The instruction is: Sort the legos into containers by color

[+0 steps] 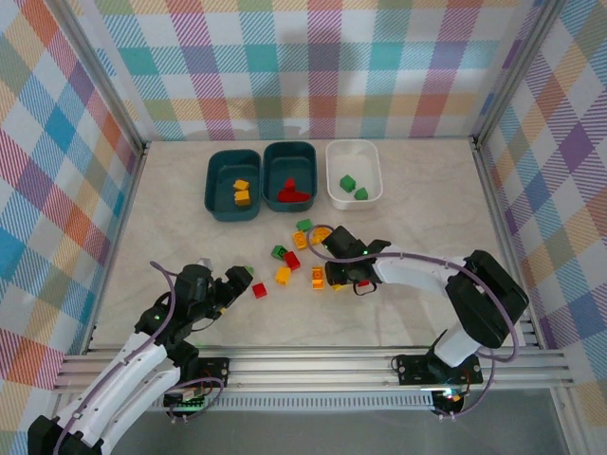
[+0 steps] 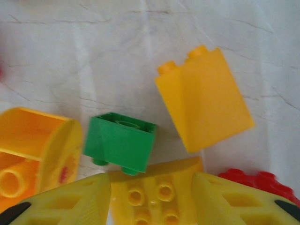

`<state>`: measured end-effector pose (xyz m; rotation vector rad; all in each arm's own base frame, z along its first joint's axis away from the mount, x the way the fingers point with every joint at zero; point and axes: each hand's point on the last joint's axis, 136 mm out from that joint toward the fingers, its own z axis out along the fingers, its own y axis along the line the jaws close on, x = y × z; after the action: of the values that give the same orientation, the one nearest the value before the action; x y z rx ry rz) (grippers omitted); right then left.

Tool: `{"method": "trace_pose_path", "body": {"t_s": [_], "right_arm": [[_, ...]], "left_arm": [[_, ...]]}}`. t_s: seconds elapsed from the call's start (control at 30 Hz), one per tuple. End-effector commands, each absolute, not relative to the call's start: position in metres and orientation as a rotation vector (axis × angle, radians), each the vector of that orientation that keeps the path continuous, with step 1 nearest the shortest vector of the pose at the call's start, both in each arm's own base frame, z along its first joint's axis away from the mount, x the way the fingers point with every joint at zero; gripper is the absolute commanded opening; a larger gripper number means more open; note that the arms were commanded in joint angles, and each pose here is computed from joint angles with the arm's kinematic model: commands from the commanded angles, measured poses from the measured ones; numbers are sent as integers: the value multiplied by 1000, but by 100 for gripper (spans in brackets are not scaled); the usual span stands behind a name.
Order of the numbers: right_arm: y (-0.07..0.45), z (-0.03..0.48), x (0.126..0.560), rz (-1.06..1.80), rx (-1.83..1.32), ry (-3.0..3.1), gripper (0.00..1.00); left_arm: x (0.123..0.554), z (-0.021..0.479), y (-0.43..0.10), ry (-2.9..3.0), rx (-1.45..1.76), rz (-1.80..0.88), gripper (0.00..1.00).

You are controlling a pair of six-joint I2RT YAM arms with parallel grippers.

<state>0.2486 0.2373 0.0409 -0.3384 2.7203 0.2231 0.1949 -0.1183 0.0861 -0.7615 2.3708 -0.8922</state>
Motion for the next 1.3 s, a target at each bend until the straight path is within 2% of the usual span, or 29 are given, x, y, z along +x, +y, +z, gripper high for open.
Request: {"method": "trace_pose_path", "body": {"t_s": [0.0,0.37,0.53,0.63,0.77,0.87,1.0,1.1,1.27], "right_arm": [[257,38,254,318,-324,2730,49],[262,23,272,222,-296,2736,51],[259,20,277,174,-291,2718,42],[259,33,278,203,-297,2683,37],[267,74,283,292,-320,2590,37],[265,114,306,271,-332,2486,37],[241,147,363,262,-218,2407,37],[224,151,407,282,-132,2406,37],[207,124,463,269,-78,2486,38]], "left_arm": [[192,81,-117,2380,-772,-884,97],[191,80,-112,2372,-773,-857,97],[192,80,-113,2374,-772,-856,98],[192,80,-113,2374,-770,-855,98],[194,84,-111,2367,-748,-833,97],[201,94,-105,2370,-701,-742,92],[217,110,-99,2416,-625,-582,89],[234,115,-102,2485,-535,-459,88],[257,107,-107,2584,-431,-310,88]]}}
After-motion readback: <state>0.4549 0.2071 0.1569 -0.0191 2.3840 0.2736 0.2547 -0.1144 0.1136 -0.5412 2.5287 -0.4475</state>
